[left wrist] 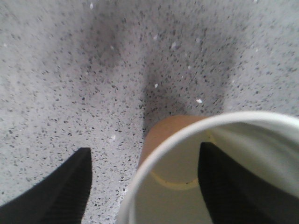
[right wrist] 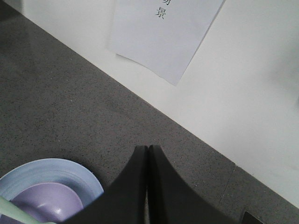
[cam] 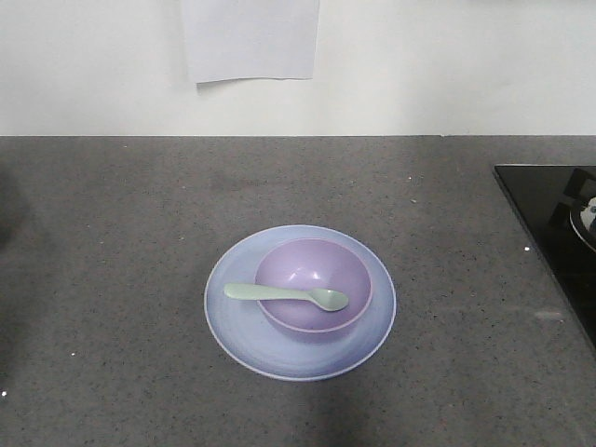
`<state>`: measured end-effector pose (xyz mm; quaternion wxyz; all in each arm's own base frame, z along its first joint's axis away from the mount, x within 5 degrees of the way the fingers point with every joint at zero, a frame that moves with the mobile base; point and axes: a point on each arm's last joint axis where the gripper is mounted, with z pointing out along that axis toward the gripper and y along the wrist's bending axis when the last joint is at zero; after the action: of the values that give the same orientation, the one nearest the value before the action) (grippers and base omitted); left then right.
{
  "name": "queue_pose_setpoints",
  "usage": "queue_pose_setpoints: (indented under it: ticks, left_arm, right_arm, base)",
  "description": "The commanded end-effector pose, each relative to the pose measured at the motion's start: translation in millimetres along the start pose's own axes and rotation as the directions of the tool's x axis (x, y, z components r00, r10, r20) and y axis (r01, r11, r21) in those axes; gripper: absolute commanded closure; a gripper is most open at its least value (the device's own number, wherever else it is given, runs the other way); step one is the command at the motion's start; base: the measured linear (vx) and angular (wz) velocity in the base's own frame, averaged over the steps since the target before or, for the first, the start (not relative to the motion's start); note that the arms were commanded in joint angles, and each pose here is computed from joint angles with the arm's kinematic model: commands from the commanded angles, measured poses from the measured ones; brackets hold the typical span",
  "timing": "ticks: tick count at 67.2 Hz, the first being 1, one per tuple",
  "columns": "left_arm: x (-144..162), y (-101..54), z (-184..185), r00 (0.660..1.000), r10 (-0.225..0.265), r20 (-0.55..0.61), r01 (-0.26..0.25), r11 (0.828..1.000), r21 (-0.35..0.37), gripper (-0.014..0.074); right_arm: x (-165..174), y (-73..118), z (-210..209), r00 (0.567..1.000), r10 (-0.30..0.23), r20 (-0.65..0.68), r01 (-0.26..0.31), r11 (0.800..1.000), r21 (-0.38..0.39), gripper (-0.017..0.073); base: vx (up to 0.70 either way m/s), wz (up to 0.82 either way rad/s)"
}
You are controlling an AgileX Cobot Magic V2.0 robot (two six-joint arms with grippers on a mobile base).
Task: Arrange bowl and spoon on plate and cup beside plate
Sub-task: 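Lower the left gripper into the brown paper cup and grasp its rim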
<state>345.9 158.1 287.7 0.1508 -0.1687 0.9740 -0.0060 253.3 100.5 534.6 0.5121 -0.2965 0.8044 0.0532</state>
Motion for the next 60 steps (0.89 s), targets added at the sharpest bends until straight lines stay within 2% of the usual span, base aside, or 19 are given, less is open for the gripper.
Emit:
queue_pose_setpoints:
  ticks: [1, 9, 21, 26, 31, 36, 41, 47, 51, 54, 58, 59, 60]
  left_arm:
    - [-5, -1.2, -24, 0.993, -0.001, 0.118, 0.001, 1.000, 0.000, 0.0188]
    - [-6, -1.2, -25, 0.992, 0.000, 0.125, 0.000, 1.000, 0.000, 0.0304]
    - [-7, -3.8, -28, 0.990, 0.022, 0.139, -0.025, 0.999, 0.021, 0.0605]
    - [-7, -10.6, -32, 0.984, 0.066, 0.164, -0.079, 0.994, 0.071, 0.0602]
    - [-7, -20.5, -40, 0.974, 0.090, 0.206, -0.120, 0.984, 0.135, 0.0601]
    - [-7, -33.9, -50, 0.960, 0.121, 0.252, -0.168, 0.970, 0.176, 0.0601]
    - [-6, -53.4, -59, 0.942, 0.165, 0.292, -0.226, 0.955, 0.190, 0.0601]
    - [-2, -80.9, -66, 0.916, 0.239, 0.322, -0.312, 0.929, 0.198, 0.0601]
    - [2, -104.6, -69, 0.897, 0.291, 0.333, -0.372, 0.903, 0.213, 0.0601]
    - [5, -121.7, -72, 0.881, 0.334, 0.335, -0.418, 0.881, 0.222, 0.0601]
    - [11, -147.6, -77, 0.848, 0.404, 0.344, -0.492, 0.842, 0.223, 0.0601]
    - [12, -150.0, -78, 0.843, 0.415, 0.343, -0.501, 0.837, 0.219, 0.0601]
    - [14, -158.6, -80, 0.831, 0.435, 0.347, -0.523, 0.824, 0.218, 0.0601]
  right_arm:
    - [-10, -1.5, -16, 0.995, -0.014, 0.096, 0.011, 0.999, 0.032, 0.0570]
    - [-10, -1.1, -16, 0.995, -0.011, 0.098, 0.009, 1.000, 0.028, 0.0570]
    - [-10, -0.9, -16, 0.995, -0.010, 0.098, 0.008, 1.000, 0.025, 0.0570]
    - [-10, -0.5, -16, 0.995, -0.008, 0.099, 0.006, 1.000, 0.020, 0.0570]
    - [-11, 0.9, -16, 0.994, 0.001, 0.105, -0.001, 1.000, 0.004, 0.0570]
    - [-11, 1.7, -16, 0.994, 0.005, 0.108, -0.005, 1.000, -0.004, 0.0570]
    - [-11, 1.9, -16, 0.994, 0.007, 0.109, -0.006, 1.000, -0.007, 0.0570]
    - [-11, 2.0, -16, 0.994, 0.007, 0.109, -0.006, 1.000, -0.008, 0.0570]
    - [-11, 2.1, -16, 0.994, 0.008, 0.110, -0.007, 1.000, -0.009, 0.0570]
    - [-11, 2.2, -16, 0.994, 0.008, 0.110, -0.007, 1.000, -0.010, 0.0570]
    - [-11, 2.3, -16, 0.994, 0.009, 0.108, -0.008, 1.000, -0.012, 0.0570]
    - [-11, 2.3, -16, 0.994, 0.009, 0.107, -0.007, 1.000, -0.012, 0.0570]
    - [-11, 2.4, -16, 0.994, 0.009, 0.106, -0.007, 1.000, -0.012, 0.0570]
  base:
    - [0.00, 0.00]
    - [0.00, 0.00]
    - [0.00, 0.00]
    - [0.00, 0.00]
    - [0.00, 0.00]
    - [0.00, 0.00]
    - [0.00, 0.00]
    - [0.00, 0.00]
    - [0.00, 0.00]
    - [0.00, 0.00]
    - [0.00, 0.00]
    - [0.00, 0.00]
    - [0.00, 0.00]
